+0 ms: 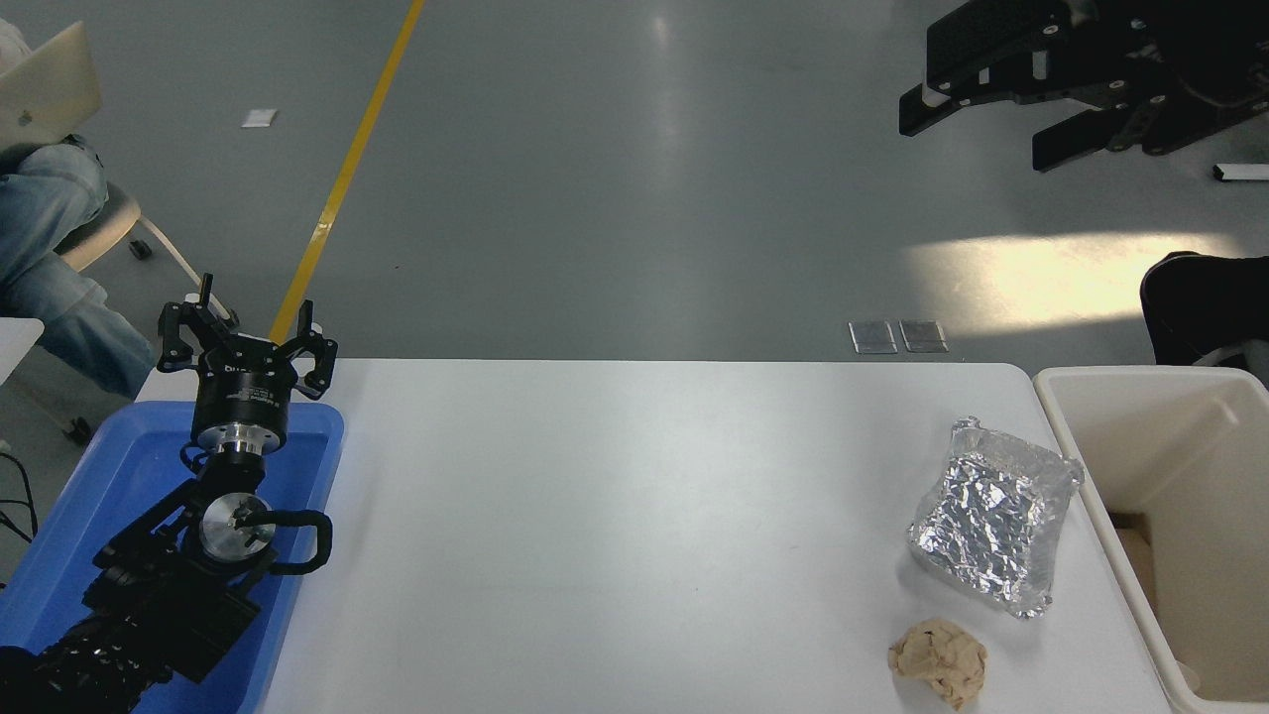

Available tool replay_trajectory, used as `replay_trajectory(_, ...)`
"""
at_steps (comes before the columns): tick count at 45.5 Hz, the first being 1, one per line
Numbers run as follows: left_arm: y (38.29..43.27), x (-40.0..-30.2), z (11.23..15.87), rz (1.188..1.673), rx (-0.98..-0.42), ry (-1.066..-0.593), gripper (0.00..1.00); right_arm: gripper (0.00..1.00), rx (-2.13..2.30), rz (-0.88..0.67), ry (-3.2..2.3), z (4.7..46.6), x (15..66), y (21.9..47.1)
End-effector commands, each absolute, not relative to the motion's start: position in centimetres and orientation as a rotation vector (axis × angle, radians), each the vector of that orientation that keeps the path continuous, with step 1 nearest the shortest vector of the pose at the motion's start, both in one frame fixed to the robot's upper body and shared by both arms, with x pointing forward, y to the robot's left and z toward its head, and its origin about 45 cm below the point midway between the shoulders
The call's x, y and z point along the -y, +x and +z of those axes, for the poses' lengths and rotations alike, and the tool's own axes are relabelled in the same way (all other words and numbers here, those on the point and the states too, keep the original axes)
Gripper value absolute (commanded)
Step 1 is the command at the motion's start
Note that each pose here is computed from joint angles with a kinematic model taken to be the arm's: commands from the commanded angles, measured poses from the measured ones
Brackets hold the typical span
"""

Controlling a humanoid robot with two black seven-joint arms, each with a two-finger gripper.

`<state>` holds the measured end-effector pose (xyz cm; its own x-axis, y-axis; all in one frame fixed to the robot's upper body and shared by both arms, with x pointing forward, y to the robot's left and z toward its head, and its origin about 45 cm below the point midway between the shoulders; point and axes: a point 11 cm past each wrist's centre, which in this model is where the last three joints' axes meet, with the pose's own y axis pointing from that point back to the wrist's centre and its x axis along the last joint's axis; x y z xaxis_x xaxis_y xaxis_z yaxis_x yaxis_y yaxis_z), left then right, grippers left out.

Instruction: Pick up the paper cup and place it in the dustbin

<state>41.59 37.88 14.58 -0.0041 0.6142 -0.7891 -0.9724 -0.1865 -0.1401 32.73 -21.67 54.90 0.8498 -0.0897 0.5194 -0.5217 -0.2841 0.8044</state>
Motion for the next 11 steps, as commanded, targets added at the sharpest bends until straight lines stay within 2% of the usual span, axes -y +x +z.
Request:
replay_trajectory(1, 41.6, -37.89, 14.59, 1.555, -0.545, -0.89, 0.99, 1.0, 0.48, 0.413, 1.844, 55.1, 21.6, 32.6)
replay_trajectory(11, 41.6, -37.89, 14.59, 1.555, -0.545, -0.89, 0.99, 1.0, 0.516, 0.364, 1.837, 54.8, 22.7, 32.8)
